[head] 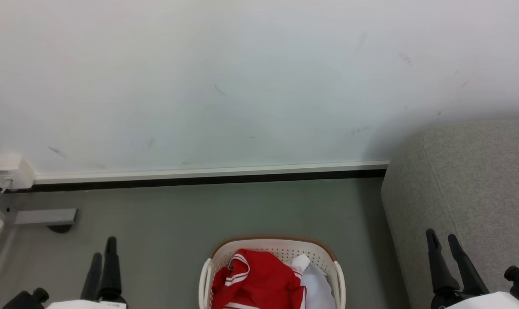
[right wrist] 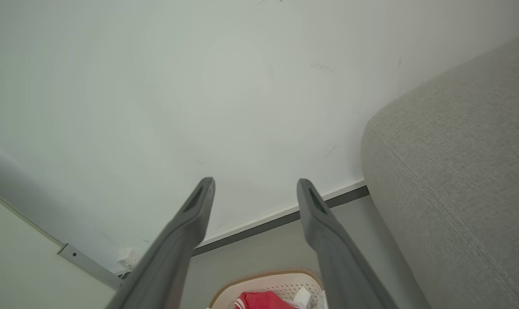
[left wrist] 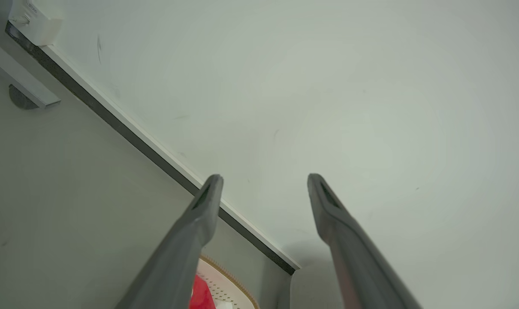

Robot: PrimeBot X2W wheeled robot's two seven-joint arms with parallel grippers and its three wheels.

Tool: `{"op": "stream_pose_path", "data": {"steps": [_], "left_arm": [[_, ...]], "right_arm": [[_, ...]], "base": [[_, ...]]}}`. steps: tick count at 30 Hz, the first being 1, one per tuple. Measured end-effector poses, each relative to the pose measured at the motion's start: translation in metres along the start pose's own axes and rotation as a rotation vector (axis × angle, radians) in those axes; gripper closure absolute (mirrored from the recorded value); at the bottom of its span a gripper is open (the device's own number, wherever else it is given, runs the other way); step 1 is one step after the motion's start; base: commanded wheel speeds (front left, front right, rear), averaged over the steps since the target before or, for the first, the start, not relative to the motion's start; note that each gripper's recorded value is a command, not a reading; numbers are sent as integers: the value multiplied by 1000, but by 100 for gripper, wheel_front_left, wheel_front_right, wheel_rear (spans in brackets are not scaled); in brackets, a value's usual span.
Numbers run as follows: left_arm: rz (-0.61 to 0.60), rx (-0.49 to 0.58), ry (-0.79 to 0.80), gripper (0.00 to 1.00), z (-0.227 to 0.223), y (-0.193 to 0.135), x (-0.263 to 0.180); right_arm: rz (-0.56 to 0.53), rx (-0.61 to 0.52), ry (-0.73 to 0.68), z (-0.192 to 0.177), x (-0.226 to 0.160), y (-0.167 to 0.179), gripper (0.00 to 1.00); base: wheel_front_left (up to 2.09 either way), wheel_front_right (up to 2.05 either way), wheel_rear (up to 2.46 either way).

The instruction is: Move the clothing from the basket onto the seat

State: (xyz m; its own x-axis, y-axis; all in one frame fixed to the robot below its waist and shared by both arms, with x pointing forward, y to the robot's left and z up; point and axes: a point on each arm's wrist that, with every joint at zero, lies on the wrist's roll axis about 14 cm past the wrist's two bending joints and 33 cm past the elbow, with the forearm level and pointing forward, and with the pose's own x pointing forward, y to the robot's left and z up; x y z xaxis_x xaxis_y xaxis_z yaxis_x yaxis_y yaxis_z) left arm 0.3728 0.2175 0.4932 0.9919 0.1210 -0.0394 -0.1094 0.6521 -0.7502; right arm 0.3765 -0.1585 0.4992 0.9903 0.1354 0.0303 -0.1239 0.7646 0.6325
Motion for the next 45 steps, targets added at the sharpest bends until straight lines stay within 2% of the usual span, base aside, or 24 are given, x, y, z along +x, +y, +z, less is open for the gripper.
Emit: {"op": "stream_pose_path", "data": {"steps": [10,20,45], "left_arm": [[-18,131,-3,0,-1,-1,-1],[-37,256,1,0,-3,-1,-2],[-95,483,20,0,-13,-3,-6]], "right_arm": [[14,-134,16,-6,-1,1,0],[6,-213,4,-6,0,1,0],[-15,-405,19,-14,-7,-6,0]], "base": [[0,0,0],[0,0,0],[0,0,0]]}}
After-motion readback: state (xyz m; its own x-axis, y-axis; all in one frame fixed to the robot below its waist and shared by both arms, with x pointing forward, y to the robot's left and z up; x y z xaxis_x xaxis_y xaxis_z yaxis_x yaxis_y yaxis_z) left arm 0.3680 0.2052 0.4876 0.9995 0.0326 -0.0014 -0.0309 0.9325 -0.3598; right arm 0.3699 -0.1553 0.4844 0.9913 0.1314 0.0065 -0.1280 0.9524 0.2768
